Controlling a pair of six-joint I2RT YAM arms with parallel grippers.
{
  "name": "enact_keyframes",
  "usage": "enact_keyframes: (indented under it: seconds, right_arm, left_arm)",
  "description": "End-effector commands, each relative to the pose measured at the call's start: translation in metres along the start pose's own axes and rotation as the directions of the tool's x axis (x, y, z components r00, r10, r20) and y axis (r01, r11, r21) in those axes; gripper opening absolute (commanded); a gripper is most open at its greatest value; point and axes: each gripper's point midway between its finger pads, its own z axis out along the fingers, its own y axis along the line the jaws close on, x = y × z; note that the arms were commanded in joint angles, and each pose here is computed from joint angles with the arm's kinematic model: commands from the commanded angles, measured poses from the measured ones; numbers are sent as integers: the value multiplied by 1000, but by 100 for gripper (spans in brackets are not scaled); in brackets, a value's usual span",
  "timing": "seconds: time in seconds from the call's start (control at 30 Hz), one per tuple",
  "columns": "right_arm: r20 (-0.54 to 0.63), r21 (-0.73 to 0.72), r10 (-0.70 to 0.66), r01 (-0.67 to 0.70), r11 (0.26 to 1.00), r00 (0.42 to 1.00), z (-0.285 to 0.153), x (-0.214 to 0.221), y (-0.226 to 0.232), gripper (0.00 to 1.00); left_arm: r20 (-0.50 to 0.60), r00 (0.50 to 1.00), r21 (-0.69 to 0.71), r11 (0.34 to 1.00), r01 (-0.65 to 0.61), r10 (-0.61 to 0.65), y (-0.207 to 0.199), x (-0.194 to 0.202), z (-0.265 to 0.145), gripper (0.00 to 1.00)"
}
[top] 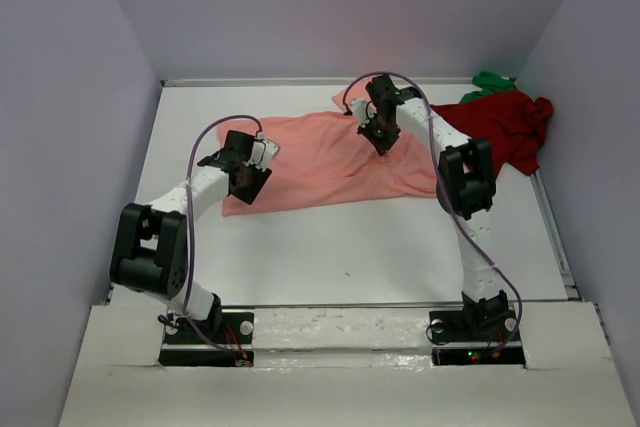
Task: Fold and stack the t-shirts
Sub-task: Fold the tshirt
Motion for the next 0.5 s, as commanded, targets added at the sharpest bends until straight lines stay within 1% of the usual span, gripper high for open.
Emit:
enact_keyframes:
  seconds: [0.0, 0.1, 0.13, 0.17, 0.2, 0.23, 0.3, 0.37, 0.47]
  right_arm:
    - [19, -27, -31, 32, 999, 999, 0, -8, 8, 0]
    - [14, -30, -35, 36, 999, 999, 3, -8, 7, 0]
    - [18, -30, -37, 38, 999, 999, 2, -10, 6, 2]
    - [19, -29, -39, 39, 999, 999, 2, -11, 6, 14]
    - [19, -26, -38, 38, 999, 999, 0, -11, 6, 38]
    - [19, -22, -42, 43, 999, 999, -1, -11, 5, 48]
    - [28, 0, -49, 49, 999, 998, -8, -13, 1, 65]
    - [41, 26, -57, 56, 998, 998, -16, -17, -4, 71]
    - [65, 68, -65, 60, 996, 996, -32, -23, -11, 73]
  left_arm:
    - [-17, 1000, 7, 1000, -13, 13, -4, 5, 2, 57]
    - [-16, 1000, 6, 1000, -13, 13, -4, 5, 1, 57]
    - [-14, 1000, 6, 1000, -11, 11, -4, 5, 0, 57]
    - [-15, 1000, 8, 1000, -14, 14, -4, 5, 0, 57]
    - [-14, 1000, 7, 1000, -13, 13, -4, 5, 0, 57]
    - [-14, 1000, 8, 1000, -11, 11, -4, 5, 0, 57]
    - [-13, 1000, 10, 1000, -12, 13, -4, 4, 0, 57]
    - [-12, 1000, 13, 1000, -14, 14, -5, 4, 0, 57]
    - [-9, 1000, 12, 1000, -12, 12, -4, 3, -1, 57]
